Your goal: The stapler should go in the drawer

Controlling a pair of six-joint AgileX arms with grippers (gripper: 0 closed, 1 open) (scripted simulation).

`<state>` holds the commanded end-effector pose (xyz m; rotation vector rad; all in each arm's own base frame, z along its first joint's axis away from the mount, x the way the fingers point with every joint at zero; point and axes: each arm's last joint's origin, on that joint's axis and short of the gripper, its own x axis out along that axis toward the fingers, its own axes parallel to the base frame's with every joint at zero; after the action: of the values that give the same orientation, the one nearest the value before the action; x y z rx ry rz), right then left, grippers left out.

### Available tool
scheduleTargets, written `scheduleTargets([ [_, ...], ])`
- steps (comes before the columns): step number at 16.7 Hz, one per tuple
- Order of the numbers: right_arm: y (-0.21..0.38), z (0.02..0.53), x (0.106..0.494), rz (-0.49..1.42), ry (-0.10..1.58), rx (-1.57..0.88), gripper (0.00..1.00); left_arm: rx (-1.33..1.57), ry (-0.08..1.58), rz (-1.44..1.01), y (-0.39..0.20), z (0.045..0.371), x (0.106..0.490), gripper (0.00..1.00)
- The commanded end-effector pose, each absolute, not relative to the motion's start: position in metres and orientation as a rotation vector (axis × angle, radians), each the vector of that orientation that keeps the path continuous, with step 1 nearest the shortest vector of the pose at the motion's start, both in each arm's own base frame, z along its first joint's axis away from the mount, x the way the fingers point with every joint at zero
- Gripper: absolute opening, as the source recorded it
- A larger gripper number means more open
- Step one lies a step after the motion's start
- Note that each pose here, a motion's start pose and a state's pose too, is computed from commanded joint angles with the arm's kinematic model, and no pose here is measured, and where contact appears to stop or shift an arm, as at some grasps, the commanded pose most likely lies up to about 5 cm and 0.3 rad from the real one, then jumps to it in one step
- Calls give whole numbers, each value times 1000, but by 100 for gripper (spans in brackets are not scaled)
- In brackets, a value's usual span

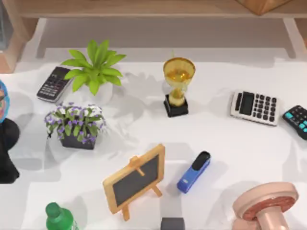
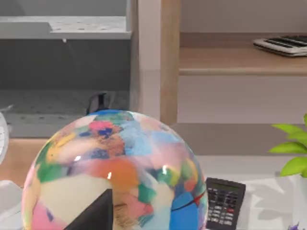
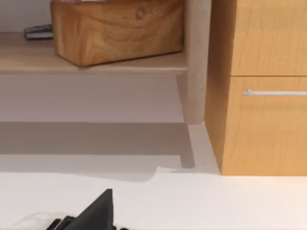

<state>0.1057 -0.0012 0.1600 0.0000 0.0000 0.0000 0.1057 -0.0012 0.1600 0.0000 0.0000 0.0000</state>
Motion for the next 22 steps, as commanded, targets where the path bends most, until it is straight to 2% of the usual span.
scheduleTargets([
  [5, -3, 175, 107, -20, -33, -59, 100, 0, 0, 0, -1, 160, 106, 100],
  [11, -18, 249, 133, -127, -140, -403, 100, 0, 0, 0, -1, 160, 106, 100],
  [14, -34, 283, 172, -185, -153, -637, 100, 0, 0, 0, -1, 160, 106, 100],
  [17, -60, 296, 228, -216, -128, -878, 100, 0, 0, 0, -1, 160, 106, 100],
  [19, -83, 288, 269, -217, -97, -1031, 100, 0, 0, 0, -1, 160, 106, 100],
  [22, -119, 250, 328, -187, -46, -1234, 100, 0, 0, 0, -1, 160, 106, 100],
])
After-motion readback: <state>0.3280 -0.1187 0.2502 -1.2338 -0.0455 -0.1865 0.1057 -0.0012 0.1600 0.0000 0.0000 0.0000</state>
